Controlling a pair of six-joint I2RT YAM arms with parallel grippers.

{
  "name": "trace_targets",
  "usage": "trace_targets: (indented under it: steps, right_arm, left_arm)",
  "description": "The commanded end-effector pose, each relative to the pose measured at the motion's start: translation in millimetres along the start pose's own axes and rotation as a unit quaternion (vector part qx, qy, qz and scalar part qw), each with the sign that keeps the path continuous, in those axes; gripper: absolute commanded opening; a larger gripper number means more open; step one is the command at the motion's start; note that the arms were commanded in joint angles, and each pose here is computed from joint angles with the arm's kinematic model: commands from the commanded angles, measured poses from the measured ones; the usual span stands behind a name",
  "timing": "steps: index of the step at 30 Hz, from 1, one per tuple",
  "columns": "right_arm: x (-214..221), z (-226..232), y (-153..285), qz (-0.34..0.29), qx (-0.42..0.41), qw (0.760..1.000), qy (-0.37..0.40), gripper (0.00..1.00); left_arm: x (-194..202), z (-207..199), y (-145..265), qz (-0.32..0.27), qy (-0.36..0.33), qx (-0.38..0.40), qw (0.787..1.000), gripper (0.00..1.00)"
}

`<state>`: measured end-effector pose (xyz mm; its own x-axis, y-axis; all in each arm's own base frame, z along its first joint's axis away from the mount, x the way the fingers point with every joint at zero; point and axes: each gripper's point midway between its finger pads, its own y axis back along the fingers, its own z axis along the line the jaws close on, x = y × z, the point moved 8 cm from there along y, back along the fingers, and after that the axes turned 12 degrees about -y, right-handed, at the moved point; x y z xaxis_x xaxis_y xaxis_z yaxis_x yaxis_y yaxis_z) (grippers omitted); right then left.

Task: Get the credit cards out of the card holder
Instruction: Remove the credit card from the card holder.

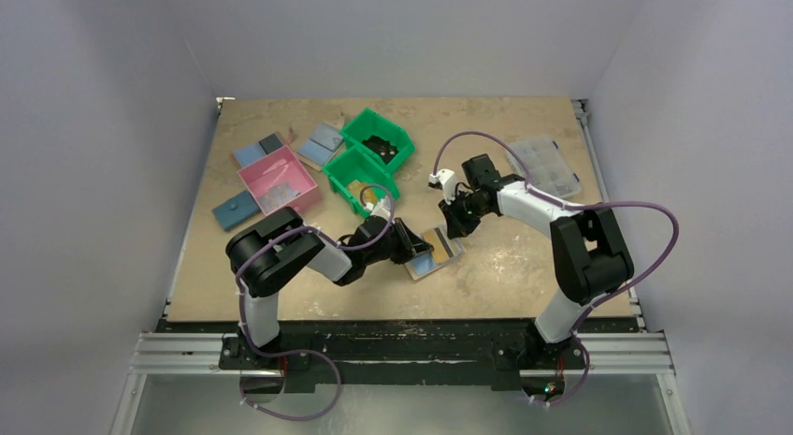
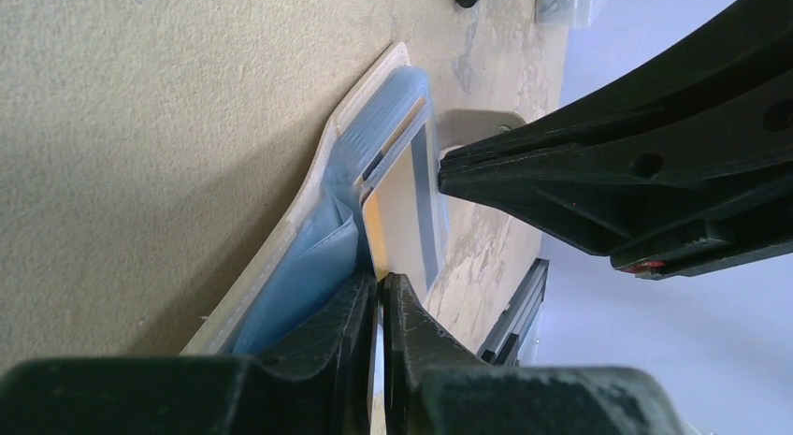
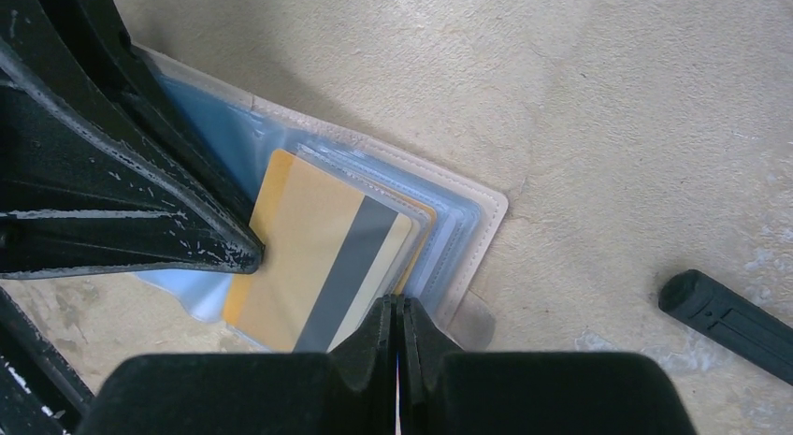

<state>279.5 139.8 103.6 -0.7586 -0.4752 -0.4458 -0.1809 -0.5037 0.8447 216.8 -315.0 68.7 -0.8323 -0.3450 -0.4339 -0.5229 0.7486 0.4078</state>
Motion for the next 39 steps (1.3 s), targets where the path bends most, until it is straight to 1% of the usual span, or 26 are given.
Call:
trace_targets:
  steps: [1, 6, 9, 12, 18, 22, 32, 39]
  right_arm:
    - [3, -1, -6, 0.011, 0.019, 1.0, 0.006, 0.01]
    - [4, 2, -10, 0.021, 0.025, 0.999, 0.016, 0.01]
    - [5, 4, -12, 0.029, 0.04, 0.998, 0.033, 0.01]
    - [6, 5, -15, 0.038, 0.064, 0.996, 0.053, 0.01]
    - [8, 14, -20, 0.054, 0.097, 0.989, 0.094, 0.01]
    - [9, 22, -24, 0.066, 0.103, 0.985, 0.121, 0.01]
    - [15, 45, -35, 0.09, 0.06, 0.981, 0.162, 0.0]
    - [19, 58, -40, 0.104, -0.002, 0.981, 0.163, 0.0]
  left_arm:
    - [1, -2, 0, 0.004, -0.009, 0.029, 1.0, 0.12]
    - [2, -1, 2, 0.004, -0.003, 0.035, 0.999, 0.2]
    - [2, 1, 3, 0.005, 0.002, 0.035, 0.999, 0.27]
    - [3, 2, 5, 0.005, 0.007, 0.038, 0.999, 0.32]
    - [4, 6, 6, 0.003, 0.021, 0.035, 0.999, 0.33]
    - [4, 8, 6, 0.003, 0.031, 0.032, 0.999, 0.33]
    - [3, 13, 10, -0.009, 0.058, 0.043, 0.997, 0.35]
    - [5, 17, 12, -0.014, 0.07, 0.054, 0.996, 0.36]
